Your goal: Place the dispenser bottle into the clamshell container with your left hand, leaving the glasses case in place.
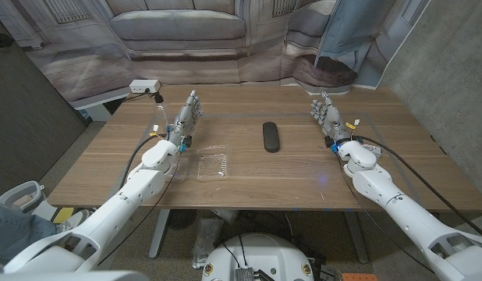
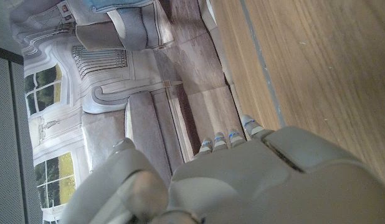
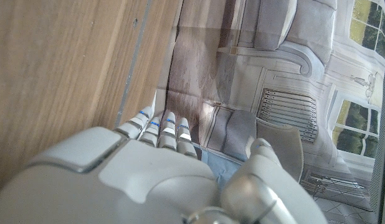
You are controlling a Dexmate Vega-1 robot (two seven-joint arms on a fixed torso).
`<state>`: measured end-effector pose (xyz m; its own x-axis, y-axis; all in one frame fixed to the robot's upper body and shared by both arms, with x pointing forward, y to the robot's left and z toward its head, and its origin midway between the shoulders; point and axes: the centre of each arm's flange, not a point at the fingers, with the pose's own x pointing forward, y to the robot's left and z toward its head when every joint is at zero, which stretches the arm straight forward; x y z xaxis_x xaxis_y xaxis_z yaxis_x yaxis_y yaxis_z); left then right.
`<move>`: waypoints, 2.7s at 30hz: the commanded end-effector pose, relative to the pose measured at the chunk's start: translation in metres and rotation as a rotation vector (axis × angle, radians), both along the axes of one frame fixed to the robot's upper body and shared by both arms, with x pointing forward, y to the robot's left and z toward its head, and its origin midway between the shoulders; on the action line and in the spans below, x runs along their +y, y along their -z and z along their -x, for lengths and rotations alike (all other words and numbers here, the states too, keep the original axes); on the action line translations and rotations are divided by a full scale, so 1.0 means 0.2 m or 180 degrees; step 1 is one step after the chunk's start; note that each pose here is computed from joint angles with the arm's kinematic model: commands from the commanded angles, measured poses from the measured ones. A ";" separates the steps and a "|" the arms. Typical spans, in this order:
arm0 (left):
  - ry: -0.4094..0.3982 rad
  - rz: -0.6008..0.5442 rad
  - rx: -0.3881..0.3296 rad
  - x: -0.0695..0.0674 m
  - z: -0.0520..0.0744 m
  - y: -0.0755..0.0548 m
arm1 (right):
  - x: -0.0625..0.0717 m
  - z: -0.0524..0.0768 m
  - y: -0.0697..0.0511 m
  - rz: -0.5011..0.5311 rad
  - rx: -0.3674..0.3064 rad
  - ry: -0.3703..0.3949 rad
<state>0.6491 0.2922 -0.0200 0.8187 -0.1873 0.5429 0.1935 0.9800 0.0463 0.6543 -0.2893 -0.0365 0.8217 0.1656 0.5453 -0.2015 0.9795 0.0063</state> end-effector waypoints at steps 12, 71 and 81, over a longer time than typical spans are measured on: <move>-0.0033 0.0003 0.0065 -0.06 0.03 -0.01 | 0.00 0.04 0.02 0.0016 -0.0039 0.0016; -0.0156 -0.0526 -0.0301 -0.03 0.42 -0.12 | -0.01 0.05 0.11 0.0005 0.0056 -0.0044; -0.0263 -0.0515 -0.0363 0.01 0.50 -0.10 | -0.01 0.05 0.12 0.0022 0.0068 -0.0050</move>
